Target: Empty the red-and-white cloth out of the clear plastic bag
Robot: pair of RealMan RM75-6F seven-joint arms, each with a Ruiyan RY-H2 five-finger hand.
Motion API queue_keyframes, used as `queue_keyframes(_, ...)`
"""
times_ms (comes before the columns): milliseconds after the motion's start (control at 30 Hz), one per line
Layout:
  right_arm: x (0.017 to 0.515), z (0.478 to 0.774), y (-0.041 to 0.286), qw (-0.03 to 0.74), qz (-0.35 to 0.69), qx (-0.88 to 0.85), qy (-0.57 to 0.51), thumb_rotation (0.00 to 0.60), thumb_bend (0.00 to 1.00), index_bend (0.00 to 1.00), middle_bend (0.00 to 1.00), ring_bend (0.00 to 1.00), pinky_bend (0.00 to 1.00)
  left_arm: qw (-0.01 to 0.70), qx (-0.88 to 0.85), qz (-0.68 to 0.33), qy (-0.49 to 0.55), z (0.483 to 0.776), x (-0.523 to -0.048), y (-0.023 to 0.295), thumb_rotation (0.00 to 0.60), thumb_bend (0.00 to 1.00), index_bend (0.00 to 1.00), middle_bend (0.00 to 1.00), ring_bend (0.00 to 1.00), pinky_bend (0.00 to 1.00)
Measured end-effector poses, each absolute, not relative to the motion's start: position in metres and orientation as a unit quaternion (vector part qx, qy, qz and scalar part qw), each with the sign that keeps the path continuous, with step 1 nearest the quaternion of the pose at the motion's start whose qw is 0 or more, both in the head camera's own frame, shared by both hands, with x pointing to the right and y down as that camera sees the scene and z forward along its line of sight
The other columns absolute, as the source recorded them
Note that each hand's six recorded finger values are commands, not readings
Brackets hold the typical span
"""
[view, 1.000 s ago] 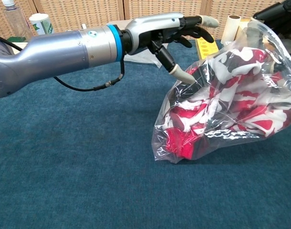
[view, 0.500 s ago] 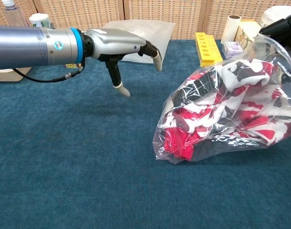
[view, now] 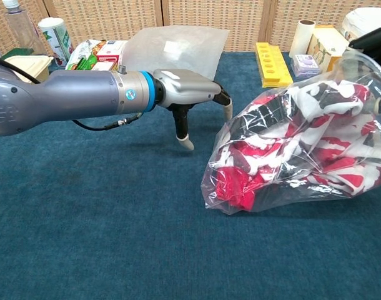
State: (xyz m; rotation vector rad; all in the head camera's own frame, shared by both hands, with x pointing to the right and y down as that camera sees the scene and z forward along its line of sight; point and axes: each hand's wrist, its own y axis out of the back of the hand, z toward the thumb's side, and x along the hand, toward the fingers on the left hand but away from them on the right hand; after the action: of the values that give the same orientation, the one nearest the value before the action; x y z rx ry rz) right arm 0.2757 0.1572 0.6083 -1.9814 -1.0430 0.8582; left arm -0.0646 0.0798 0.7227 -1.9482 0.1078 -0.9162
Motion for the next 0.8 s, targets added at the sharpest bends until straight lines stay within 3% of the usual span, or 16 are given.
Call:
queue_keyframes(333, 0.275, 0.610, 0.158, 0.361, 0.335, -0.773, -0.401, 0.600, 0.49, 0.63, 0.70, 0.90, 0.94, 0.459, -0.803, -0.370, 0.082, 0.726, -0.053, 0.070, 0.600, 0.11, 0.25, 0.15, 0.03, 0.12)
queue_keyframes(533, 0.273, 0.610, 0.157, 0.360, 0.334, -0.774, -0.400, 0.600, 0.49, 0.63, 0.70, 0.90, 0.94, 0.428, -0.818, -0.374, 0.087, 0.733, -0.041, 0.074, 0.600, 0.18, 0.27, 0.15, 0.03, 0.12)
queue_keyframes(800, 0.274, 0.611, 0.156, 0.351, 0.334, -0.776, -0.403, 0.600, 0.49, 0.63, 0.70, 0.90, 0.94, 0.424, -0.823, -0.369, 0.078, 0.739, -0.025, 0.077, 0.600, 0.39, 0.47, 0.15, 0.03, 0.12)
